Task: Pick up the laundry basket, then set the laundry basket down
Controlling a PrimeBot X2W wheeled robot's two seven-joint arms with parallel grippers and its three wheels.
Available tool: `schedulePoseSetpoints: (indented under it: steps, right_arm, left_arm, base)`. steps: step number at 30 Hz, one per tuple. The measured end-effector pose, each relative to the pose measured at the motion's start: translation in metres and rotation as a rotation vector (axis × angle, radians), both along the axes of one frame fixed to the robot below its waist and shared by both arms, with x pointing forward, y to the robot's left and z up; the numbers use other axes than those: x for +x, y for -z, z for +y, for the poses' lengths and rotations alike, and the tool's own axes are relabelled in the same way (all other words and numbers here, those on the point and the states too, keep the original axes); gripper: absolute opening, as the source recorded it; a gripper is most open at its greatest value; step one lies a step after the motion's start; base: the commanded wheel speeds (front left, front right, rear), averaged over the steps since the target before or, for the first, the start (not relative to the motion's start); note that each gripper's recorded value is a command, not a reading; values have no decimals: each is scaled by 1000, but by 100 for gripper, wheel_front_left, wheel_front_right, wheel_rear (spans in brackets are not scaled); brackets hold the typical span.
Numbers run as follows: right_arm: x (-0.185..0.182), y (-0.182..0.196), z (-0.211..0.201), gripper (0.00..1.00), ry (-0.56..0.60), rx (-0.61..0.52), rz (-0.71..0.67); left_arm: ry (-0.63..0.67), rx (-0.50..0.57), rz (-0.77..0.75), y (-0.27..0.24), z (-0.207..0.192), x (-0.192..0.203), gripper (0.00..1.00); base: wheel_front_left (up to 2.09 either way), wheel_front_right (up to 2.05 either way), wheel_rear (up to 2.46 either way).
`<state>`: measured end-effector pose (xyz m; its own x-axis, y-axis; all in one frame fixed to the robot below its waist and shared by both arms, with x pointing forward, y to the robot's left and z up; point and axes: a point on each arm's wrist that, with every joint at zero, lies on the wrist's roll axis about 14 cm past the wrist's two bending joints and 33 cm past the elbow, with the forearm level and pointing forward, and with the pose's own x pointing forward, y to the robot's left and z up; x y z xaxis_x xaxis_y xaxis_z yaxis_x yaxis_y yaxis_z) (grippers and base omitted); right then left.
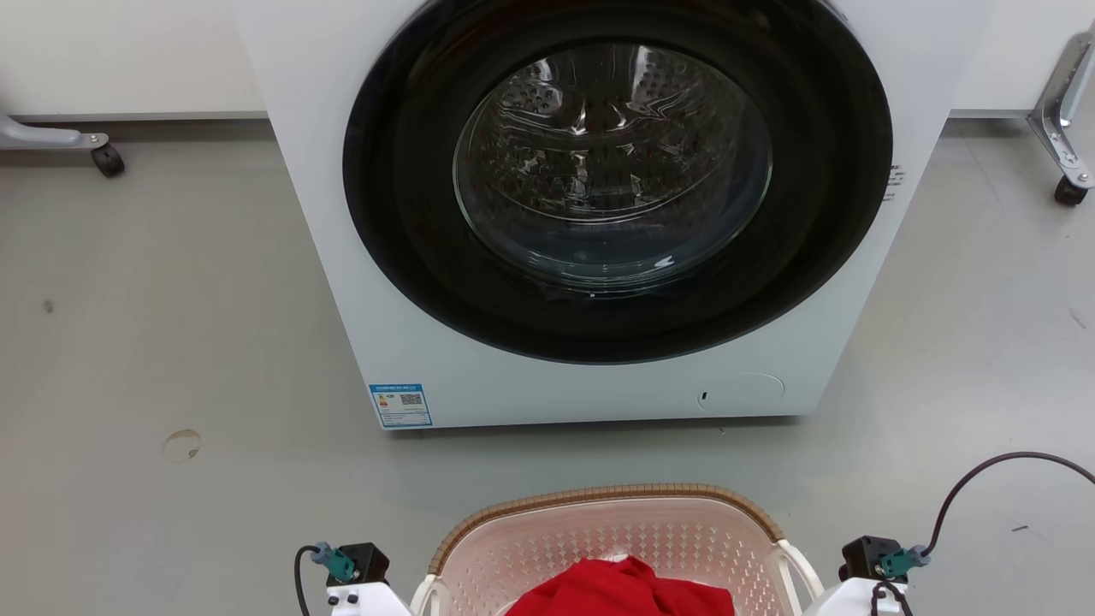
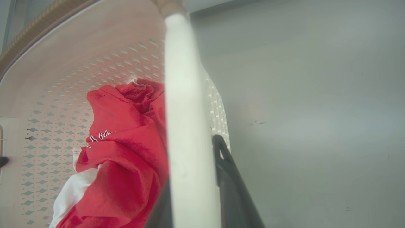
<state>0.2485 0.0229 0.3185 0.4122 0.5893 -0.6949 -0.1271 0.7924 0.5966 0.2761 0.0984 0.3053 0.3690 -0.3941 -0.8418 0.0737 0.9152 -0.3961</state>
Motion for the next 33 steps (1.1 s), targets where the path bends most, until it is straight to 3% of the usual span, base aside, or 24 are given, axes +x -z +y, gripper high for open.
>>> schedulePoseSetpoints:
  steps: [33]
  right_arm:
    - [0, 0, 3, 0, -13, -1, 0]
  left_arm:
    - [-17, 0, -1, 0, 4, -1, 0]
  base:
    - [0, 0, 0]
